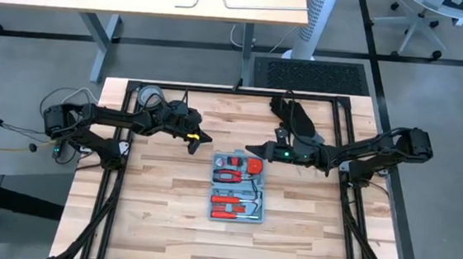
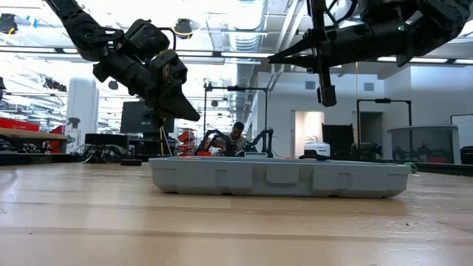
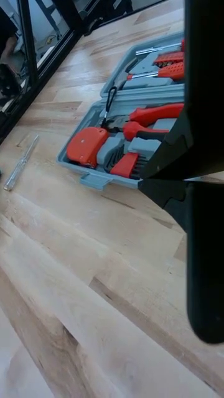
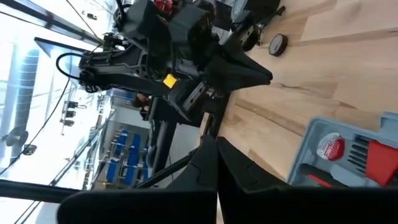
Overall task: Prefit tool cases
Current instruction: Put the black electrical tape into the gray toolbox
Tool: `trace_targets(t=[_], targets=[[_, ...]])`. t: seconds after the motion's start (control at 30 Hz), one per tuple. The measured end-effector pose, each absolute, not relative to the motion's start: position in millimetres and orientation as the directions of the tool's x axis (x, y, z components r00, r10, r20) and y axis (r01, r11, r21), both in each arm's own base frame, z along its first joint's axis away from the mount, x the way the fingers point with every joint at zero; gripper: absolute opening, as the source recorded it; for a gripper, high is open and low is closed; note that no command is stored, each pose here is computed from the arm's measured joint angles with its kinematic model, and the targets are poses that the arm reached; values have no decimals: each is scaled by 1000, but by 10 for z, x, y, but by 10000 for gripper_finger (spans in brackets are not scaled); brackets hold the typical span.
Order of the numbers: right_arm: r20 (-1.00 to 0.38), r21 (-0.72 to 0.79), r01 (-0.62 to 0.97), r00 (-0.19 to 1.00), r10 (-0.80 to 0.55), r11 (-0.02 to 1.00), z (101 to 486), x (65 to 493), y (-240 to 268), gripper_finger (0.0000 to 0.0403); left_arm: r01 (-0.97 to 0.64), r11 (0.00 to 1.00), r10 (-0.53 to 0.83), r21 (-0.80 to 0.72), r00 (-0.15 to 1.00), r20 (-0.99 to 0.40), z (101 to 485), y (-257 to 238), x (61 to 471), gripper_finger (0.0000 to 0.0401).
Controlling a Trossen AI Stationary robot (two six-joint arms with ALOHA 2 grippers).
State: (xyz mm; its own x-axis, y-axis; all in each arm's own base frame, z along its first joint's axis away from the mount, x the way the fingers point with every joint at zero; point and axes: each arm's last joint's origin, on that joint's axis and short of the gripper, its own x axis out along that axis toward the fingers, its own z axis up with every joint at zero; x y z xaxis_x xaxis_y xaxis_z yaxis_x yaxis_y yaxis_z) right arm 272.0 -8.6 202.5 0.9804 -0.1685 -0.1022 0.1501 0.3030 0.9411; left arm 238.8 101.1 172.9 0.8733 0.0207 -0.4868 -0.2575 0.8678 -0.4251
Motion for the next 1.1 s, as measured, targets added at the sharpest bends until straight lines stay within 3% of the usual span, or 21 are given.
trace_targets(t=[0.47,0.63,0.83,1.0,1.1], targets=[[-78,942,128,983,-167,311,2048,2722,-86,0,-257,870,22,-421,873,-487,1729,1012,2388,0],[8,941,41,990,-142,336,2136,2728,-62,0,-257,869,22,-422,873,-487,1729,1012,2388,0],[-277,920,302,952,-129,251,1792,2725,28,0,-258,868,21,-425,873,-487,1729,1011,2388,0],[-48,957,59,998,-45,283,1846,2878,130,0,-180,861,-75,-475,880,-469,1731,996,2382,0],[-121,964,126,992,-35,234,1558,2947,167,0,-136,857,-125,-497,881,-457,1734,989,2378,0]])
